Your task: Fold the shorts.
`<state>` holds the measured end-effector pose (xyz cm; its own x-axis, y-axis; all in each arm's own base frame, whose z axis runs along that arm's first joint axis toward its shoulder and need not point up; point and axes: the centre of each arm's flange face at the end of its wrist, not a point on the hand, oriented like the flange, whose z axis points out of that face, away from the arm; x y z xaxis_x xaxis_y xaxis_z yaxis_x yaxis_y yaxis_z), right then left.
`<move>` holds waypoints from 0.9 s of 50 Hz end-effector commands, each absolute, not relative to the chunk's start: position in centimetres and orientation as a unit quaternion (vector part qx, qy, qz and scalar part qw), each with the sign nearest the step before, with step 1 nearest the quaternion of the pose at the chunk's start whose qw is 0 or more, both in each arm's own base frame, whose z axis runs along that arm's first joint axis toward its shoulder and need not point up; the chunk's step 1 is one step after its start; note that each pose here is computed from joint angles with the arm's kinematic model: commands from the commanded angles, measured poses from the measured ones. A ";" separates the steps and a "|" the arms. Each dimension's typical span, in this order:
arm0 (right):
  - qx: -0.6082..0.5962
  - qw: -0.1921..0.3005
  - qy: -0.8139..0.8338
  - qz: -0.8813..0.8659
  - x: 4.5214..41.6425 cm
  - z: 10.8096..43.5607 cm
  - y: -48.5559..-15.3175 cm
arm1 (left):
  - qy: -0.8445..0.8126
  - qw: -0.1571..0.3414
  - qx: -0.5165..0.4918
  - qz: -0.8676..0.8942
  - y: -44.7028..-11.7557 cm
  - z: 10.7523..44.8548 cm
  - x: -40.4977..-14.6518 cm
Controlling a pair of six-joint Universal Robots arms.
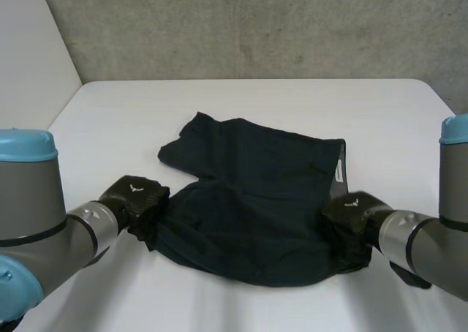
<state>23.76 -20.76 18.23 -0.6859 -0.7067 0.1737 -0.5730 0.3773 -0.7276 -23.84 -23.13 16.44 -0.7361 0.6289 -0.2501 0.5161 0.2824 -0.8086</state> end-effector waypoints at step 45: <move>-0.395 0.011 0.591 -0.703 33.1 17.5 -31.7 | -0.689 0.010 -0.284 0.667 -32.7 16.2 -26.6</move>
<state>32.70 -32.36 24.57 -0.7594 -0.3902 0.5205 -0.3494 -0.4302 -0.8324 -26.62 -33.67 24.55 -0.8755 0.3123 -0.3687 0.2983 -0.2511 -0.9209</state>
